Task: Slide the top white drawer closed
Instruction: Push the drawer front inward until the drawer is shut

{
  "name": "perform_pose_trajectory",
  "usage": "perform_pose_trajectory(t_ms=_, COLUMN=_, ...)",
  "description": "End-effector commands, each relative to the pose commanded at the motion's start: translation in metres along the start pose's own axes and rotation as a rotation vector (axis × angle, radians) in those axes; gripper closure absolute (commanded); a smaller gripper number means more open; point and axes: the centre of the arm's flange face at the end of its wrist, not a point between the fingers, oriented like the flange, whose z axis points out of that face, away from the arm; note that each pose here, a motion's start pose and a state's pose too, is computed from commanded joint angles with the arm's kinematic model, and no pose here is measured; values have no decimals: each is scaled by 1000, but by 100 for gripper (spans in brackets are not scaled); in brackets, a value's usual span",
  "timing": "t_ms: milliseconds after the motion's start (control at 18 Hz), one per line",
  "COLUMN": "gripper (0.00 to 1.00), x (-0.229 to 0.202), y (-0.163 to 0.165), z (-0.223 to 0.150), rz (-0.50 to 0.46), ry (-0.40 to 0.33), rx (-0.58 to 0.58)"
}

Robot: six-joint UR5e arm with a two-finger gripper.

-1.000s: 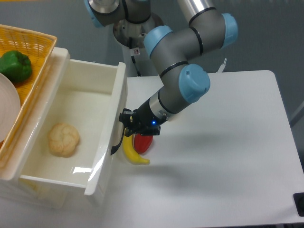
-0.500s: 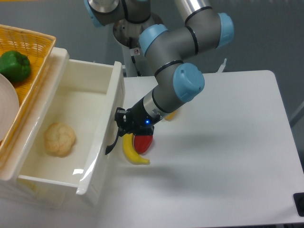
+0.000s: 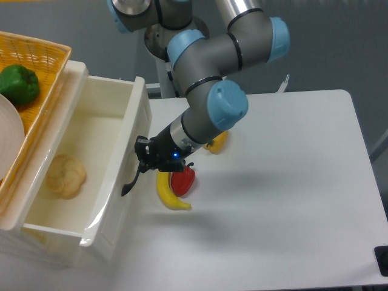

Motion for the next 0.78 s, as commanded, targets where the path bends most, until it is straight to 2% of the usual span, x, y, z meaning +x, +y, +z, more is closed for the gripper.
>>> perform_pose_trajectory(t_ms=778, gripper=100, x=39, y=-3, z=30, rz=28, ry=15, rx=-38)
